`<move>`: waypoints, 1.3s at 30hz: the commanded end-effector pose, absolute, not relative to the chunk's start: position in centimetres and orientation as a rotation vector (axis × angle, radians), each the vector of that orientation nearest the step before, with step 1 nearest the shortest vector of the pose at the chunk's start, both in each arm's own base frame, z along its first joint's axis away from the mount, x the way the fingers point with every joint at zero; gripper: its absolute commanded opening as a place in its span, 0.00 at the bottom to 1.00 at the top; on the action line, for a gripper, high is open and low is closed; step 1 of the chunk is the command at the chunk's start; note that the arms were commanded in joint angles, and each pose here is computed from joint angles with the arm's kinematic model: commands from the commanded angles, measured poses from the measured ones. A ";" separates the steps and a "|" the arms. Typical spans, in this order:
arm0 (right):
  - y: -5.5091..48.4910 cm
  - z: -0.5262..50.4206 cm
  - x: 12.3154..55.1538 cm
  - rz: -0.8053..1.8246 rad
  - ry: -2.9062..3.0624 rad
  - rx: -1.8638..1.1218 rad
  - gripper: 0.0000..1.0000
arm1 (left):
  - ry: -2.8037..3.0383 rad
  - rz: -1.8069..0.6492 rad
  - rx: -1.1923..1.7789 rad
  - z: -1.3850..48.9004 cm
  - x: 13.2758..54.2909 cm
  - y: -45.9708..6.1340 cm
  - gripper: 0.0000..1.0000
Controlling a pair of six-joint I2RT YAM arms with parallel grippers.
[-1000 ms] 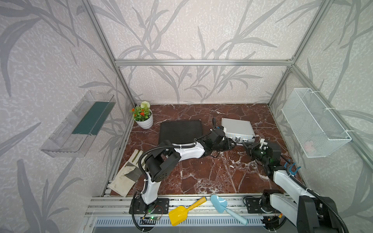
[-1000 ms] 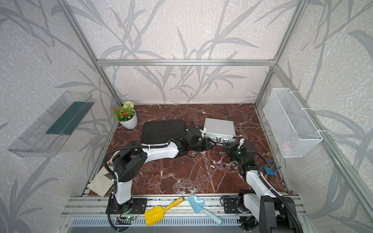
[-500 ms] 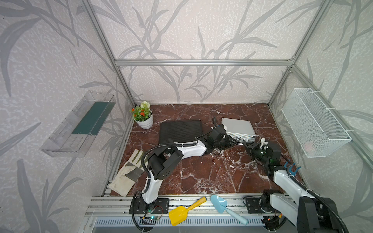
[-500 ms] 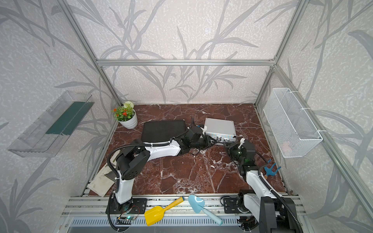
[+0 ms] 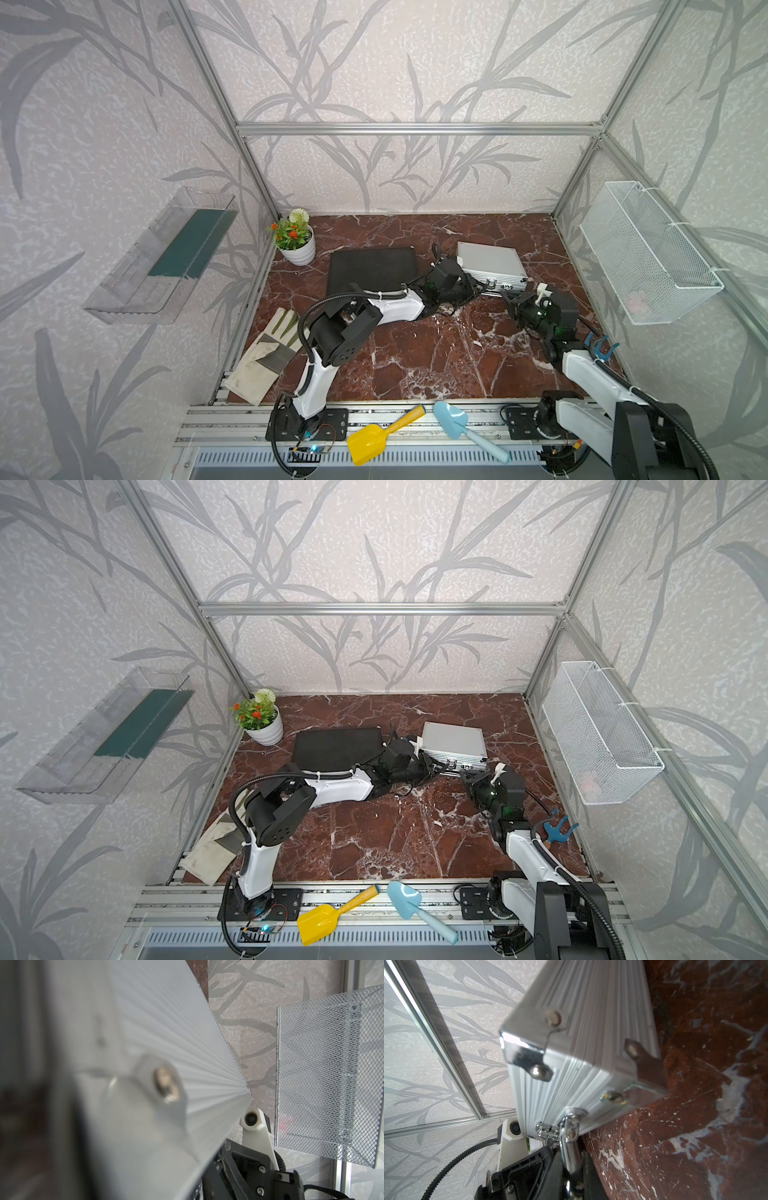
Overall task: Open the poker set cases
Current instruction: Pick up the poker set case from the center of the board.
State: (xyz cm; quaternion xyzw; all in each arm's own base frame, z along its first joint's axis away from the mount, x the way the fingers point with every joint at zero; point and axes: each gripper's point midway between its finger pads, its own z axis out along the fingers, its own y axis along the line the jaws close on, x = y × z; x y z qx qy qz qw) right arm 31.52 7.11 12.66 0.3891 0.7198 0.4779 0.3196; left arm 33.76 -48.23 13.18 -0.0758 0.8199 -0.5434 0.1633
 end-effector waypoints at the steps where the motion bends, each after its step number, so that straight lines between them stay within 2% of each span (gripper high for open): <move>1: 8.1 16.3 32.2 1.291 1.828 0.826 0.09 | 2.181 -1.733 -0.188 17.2 33.5 -49.7 0.17; 10: 8.0 16.5 32.3 1.280 1.832 0.823 0.10 | 2.077 -1.849 -0.248 17.8 34.3 -49.9 0.09; 15: 8.1 16.4 32.2 1.283 1.837 0.823 0.10 | 2.035 -1.871 -0.292 17.9 34.5 -49.5 0.00; 18: 8.0 16.3 32.0 1.264 1.844 0.824 0.13 | 2.022 -1.865 -0.306 18.1 34.6 -49.1 0.00; 20: 7.6 16.2 31.8 1.243 1.835 0.830 0.22 | 2.016 -1.861 -0.320 18.4 34.7 -48.8 0.00; 22: 7.3 16.3 31.6 1.219 1.819 0.833 0.42 | 2.007 -1.874 -0.343 18.8 34.8 -48.6 0.00; 30: 7.6 16.4 30.0 1.211 1.839 0.778 0.99 | 2.013 -1.967 -0.479 19.5 35.3 -48.6 0.00; 39: 8.6 16.2 29.4 1.275 1.799 0.667 0.99 | 1.996 -2.063 -0.629 21.1 35.5 -48.6 0.00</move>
